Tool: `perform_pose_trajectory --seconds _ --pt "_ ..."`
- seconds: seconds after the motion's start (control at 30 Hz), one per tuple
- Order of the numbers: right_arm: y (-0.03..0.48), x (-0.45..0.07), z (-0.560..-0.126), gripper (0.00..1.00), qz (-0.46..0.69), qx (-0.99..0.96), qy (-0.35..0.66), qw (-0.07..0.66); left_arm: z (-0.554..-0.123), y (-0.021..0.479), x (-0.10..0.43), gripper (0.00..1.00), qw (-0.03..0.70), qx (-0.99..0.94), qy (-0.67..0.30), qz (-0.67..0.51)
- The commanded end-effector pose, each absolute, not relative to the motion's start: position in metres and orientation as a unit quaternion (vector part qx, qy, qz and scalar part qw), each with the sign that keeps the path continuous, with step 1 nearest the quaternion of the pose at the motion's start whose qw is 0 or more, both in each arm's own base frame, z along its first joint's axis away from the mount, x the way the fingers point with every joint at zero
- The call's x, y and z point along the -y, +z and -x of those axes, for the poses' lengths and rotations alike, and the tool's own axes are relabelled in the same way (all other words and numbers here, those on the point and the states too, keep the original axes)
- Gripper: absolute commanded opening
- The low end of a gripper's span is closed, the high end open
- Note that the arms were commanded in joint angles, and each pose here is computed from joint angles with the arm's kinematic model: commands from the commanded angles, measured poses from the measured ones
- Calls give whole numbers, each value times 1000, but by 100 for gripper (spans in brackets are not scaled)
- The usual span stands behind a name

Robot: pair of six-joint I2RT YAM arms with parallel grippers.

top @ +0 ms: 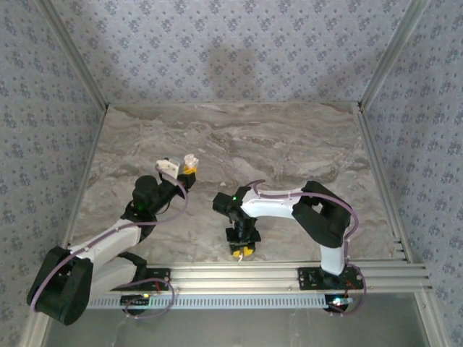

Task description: Insert the wireless bluetooth earbuds into the charging case

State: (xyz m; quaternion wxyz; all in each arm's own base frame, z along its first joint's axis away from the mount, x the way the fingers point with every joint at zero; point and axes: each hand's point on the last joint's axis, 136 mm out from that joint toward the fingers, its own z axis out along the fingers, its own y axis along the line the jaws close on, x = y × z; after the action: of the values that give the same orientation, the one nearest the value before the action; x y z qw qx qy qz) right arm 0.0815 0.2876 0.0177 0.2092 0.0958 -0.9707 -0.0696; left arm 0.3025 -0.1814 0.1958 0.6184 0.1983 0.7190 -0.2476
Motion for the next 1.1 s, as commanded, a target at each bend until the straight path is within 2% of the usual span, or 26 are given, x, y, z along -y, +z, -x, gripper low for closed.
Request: perform_pose_trajectory --seconds 0.0,0.4,0.67,0.87,1.07 --pt "17 -286 -77 31 -101 966 -62 230 -303 205 183 14 626 -710 -249 -206" --pt "15 -280 -74 27 -109 966 -42 230 -304 207 183 14 625 -710 -249 -208" --pt "20 -277 -84 22 -117 974 -35 192 -304 203 186 14 617 -714 -254 -214" --pt "35 -276 -110 22 -124 984 -39 121 -303 194 196 14 600 -716 -272 -232" --pt "67 -286 -160 21 -135 987 -90 -14 -303 184 210 14 586 -711 -294 -254"
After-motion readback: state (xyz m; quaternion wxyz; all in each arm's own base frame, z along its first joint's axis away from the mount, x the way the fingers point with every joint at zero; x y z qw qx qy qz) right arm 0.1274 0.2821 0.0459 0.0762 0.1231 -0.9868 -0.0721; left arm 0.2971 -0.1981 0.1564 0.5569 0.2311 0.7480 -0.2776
